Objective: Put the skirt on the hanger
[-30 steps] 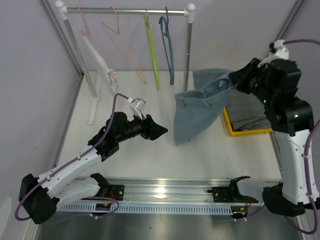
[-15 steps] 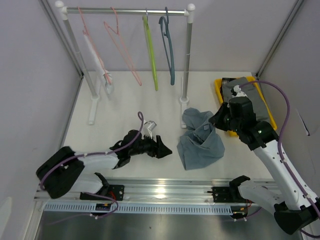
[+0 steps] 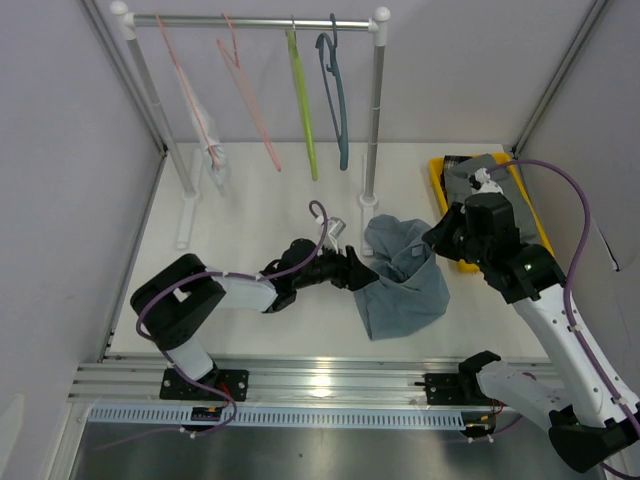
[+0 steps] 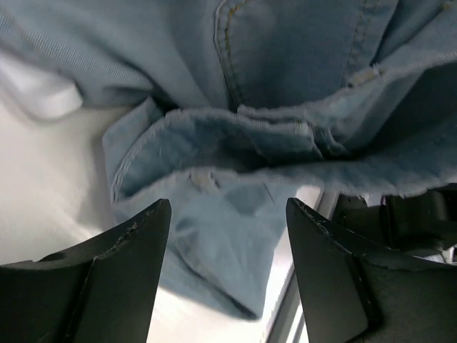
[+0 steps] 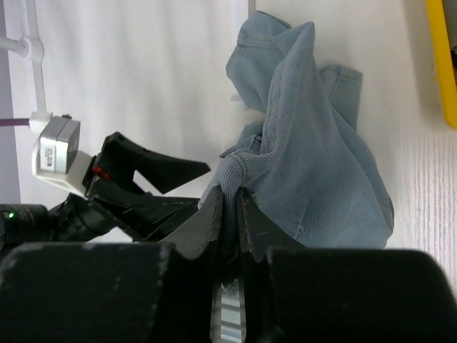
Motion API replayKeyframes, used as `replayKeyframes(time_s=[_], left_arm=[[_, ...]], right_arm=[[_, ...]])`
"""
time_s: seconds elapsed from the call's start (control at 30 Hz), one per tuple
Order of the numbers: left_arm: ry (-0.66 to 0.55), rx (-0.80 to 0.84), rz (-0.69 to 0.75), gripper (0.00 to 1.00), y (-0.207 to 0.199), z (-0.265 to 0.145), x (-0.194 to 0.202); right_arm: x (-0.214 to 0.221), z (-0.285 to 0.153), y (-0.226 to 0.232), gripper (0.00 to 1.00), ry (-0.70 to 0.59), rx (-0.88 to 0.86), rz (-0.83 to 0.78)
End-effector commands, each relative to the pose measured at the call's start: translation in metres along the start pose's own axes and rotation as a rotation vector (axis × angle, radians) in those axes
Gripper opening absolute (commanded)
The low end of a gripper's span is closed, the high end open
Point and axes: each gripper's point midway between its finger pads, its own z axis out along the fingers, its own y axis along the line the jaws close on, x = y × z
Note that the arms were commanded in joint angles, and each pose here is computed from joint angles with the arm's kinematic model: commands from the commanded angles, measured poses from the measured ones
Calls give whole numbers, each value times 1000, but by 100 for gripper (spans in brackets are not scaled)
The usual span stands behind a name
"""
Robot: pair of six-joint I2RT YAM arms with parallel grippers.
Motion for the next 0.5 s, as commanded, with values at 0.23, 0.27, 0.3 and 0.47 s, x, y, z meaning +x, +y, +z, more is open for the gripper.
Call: replayKeyframes(time_s=[0.23,0.27,0.3,0.47], left_arm=[[27,-88,151,68,30,24,6],[29,-96,174,67,32,23,6],[36,-100,186,68,34,22,7],[69,-184,251,69,52,15,9]], right_arm=[[-31,-18,18,0,-87,-56,-27],[-31,-17,18,0,-83,-55,-29],[-31,-17,17,0,-84,-54,-29],[-34,-19,15,0,-90,-49,-30]])
